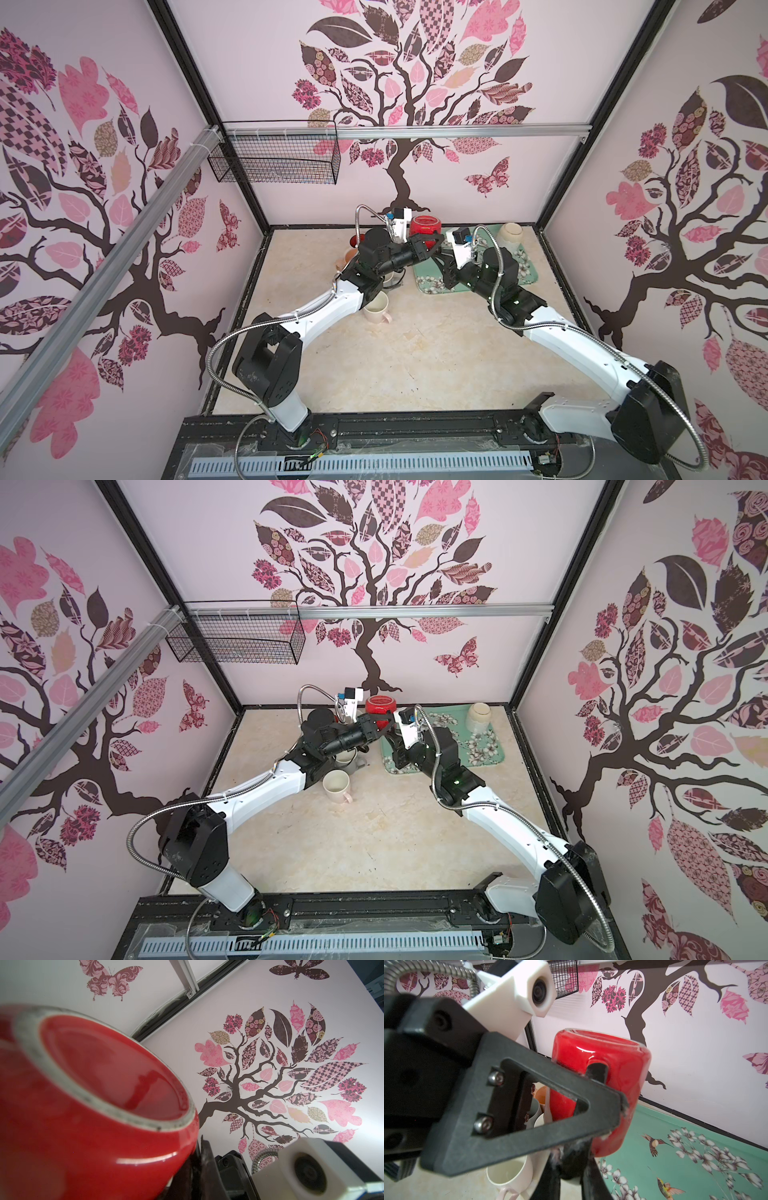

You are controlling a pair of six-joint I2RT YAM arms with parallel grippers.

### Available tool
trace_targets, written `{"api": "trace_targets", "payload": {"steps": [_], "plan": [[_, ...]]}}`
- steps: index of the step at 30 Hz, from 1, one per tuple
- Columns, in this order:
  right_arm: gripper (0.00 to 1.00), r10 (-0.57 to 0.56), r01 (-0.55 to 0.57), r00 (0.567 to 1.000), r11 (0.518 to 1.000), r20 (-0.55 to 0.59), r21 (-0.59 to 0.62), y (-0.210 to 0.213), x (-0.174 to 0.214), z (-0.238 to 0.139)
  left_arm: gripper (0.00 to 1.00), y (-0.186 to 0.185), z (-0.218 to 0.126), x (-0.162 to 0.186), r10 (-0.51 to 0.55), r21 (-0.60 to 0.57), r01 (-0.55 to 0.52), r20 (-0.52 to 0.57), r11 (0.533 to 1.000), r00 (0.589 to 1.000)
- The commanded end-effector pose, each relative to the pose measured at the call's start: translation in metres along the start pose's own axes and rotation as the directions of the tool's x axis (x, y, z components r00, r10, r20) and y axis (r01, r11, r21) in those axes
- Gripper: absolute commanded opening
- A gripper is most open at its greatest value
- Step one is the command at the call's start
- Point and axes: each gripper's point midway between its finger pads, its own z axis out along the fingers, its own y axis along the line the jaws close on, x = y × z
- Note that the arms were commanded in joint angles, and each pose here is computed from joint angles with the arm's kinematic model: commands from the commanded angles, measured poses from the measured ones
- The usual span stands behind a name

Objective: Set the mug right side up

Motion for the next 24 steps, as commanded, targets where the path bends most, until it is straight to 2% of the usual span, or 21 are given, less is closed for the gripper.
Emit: {"api": "trace_targets", "payload": {"steps": [1, 5, 11, 15, 18, 21, 22, 24], "plan": [[0.0, 0.001, -0.003, 0.997, 0.999, 0.075, 0.033, -0.006, -0.028, -0.009, 0.04, -0.028, -0.015, 0.001, 0.072, 0.086, -0.069, -0.034, 0.994, 0.997], [0.0, 0.11, -0.11, 0.991, 0.994, 0.07, -0.01, 0.0, -0.028, -0.011, 0.16, -0.02, -0.026, -0.001, 0.093, 0.063, -0.091, -0.032, 0.994, 0.995], [0.0, 0.28, -0.273, 0.956, 0.958, 0.091, -0.085, 0.009, -0.031, -0.011, 0.28, -0.025, -0.03, 0.004, 0.134, 0.084, -0.128, -0.07, 0.988, 0.989], [0.0, 0.326, -0.318, 0.941, 0.944, 0.095, -0.092, 0.009, -0.033, -0.009, 0.3, -0.028, -0.035, 0.005, 0.159, 0.079, -0.152, -0.079, 0.985, 0.984], [0.0, 0.289, -0.282, 0.956, 0.954, 0.06, -0.099, 0.012, -0.034, -0.005, 0.31, -0.029, -0.043, 0.006, 0.227, 0.056, -0.223, -0.094, 0.973, 0.969], [0.0, 0.197, -0.198, 0.98, 0.974, -0.016, -0.108, 0.018, -0.032, -0.002, 0.31, -0.03, -0.059, 0.007, 0.369, 0.035, -0.368, -0.123, 0.929, 0.921], [0.0, 0.166, -0.17, 0.985, 0.979, -0.047, -0.109, 0.018, -0.031, -0.002, 0.32, -0.025, -0.067, 0.011, 0.422, 0.01, -0.426, -0.157, 0.905, 0.893], [0.0, 0.104, -0.117, 0.99, 0.984, -0.1, -0.135, 0.024, -0.029, -0.003, 0.35, -0.022, -0.082, 0.012, 0.551, -0.016, -0.564, -0.195, 0.826, 0.812]]}}
